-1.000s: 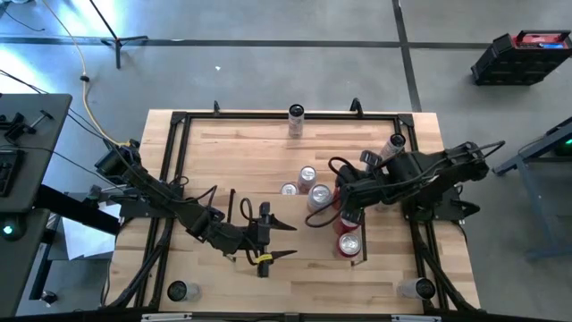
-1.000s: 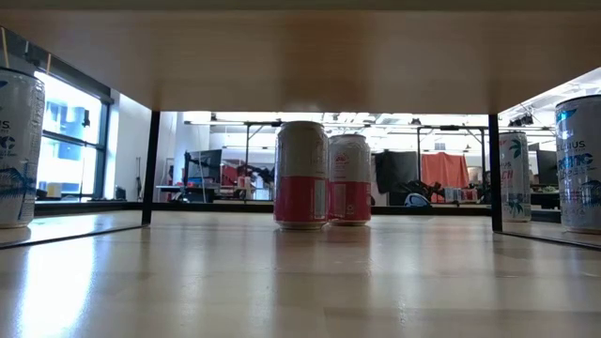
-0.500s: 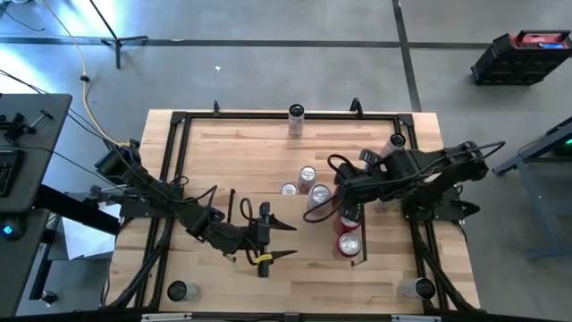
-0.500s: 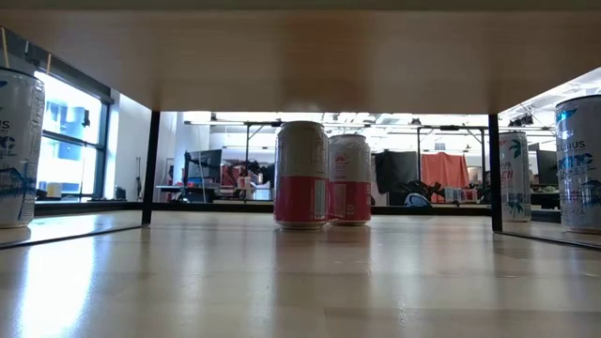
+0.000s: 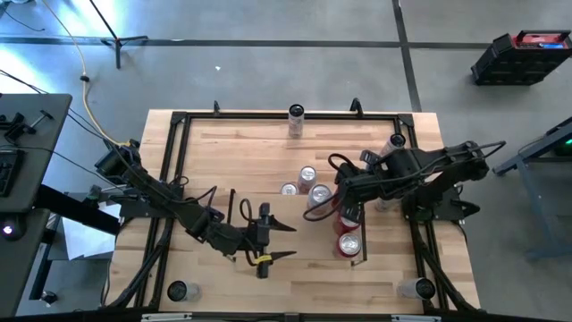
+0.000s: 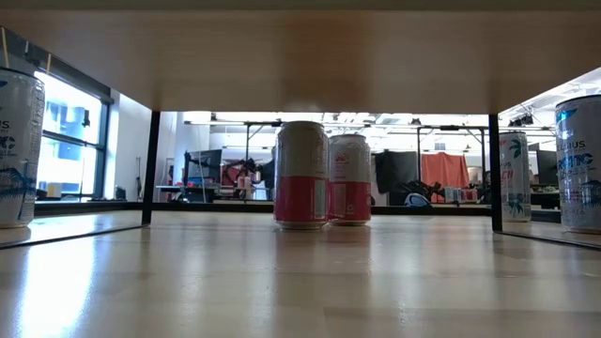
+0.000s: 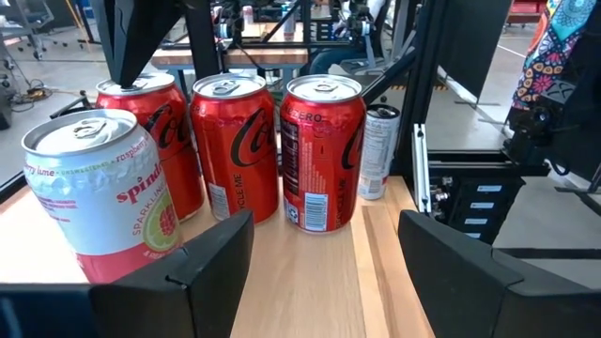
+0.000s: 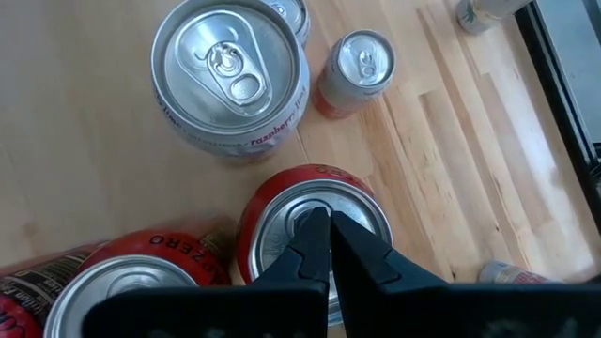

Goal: Place canned beverage on shelf
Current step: Adjust the red-black soda cans on the shelf

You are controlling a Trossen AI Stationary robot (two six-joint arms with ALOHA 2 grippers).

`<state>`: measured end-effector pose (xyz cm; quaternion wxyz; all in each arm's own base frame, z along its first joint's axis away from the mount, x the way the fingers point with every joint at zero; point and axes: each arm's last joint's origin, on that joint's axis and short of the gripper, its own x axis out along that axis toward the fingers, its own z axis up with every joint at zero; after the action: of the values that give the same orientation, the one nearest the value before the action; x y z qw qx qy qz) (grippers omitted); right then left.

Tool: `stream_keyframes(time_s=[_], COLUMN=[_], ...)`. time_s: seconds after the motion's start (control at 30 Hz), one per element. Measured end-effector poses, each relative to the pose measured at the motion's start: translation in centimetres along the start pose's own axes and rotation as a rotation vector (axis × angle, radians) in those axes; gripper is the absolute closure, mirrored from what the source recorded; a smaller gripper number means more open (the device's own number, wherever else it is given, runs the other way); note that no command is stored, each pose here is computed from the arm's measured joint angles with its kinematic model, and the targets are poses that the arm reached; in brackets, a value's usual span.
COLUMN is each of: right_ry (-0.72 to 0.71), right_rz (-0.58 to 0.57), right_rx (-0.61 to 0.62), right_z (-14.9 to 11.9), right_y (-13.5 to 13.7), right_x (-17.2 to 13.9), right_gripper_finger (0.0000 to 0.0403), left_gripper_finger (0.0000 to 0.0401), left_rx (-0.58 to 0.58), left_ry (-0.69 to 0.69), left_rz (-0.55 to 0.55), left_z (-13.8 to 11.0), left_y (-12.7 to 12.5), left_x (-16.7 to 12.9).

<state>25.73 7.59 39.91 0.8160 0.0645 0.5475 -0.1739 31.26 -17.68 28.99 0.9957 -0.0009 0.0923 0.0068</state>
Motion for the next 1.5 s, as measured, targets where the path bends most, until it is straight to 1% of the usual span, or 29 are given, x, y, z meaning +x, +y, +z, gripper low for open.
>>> stream_keyframes(time_s=[0.37, 0.53, 0.77, 0.87, 0.97, 1.13, 1.3, 1.5], right_ry=[-0.002, -0.014, -0.045, -0.081, -0.090, -0.101, -0.072, -0.001], right_rz=[0.031, 0.027, -0.013, -0.068, -0.093, -0.096, -0.103, -0.052], right_rx=[0.012, 0.014, 0.010, 0.014, 0.039, 0.073, 0.121, 0.203], right_z=[-0.4, -0.5, -0.4, -0.2, 0.1, 0.9, 1.9, 3.3], right_y=[-0.5, -0.7, -0.8, -1.1, -1.6, -2.1, -2.6, -3.2], right_x=[-0.8, -1.0, -1.0, -1.0, -0.8, -0.3, 0.9, 2.7], right_gripper_finger=[0.0403, 0.0403, 0.0403, 0.0403, 0.0403, 0.0403, 0.0403, 0.0403], left_gripper_finger=[0.0146, 0.0146, 0.0146, 0.0146, 0.0146, 0.0146, 0.0146, 0.0146], left_rx=[0.000, 0.000, -0.001, -0.001, -0.001, -0.004, -0.006, -0.008], left_ry=[0.000, 0.000, 0.000, -0.001, -0.001, -0.004, -0.008, -0.013], left_rz=[0.000, 0.000, 0.001, 0.001, 0.001, 0.001, 0.000, -0.001], left_z=[0.0, 0.0, 0.0, 0.0, 0.0, 0.1, 0.1, 0.2], left_y=[0.0, 0.0, 0.0, 0.0, 0.0, 0.0, 0.0, 0.0], left_x=[0.0, 0.0, 0.0, 0.0, 0.0, 0.0, 0.0, 0.0])
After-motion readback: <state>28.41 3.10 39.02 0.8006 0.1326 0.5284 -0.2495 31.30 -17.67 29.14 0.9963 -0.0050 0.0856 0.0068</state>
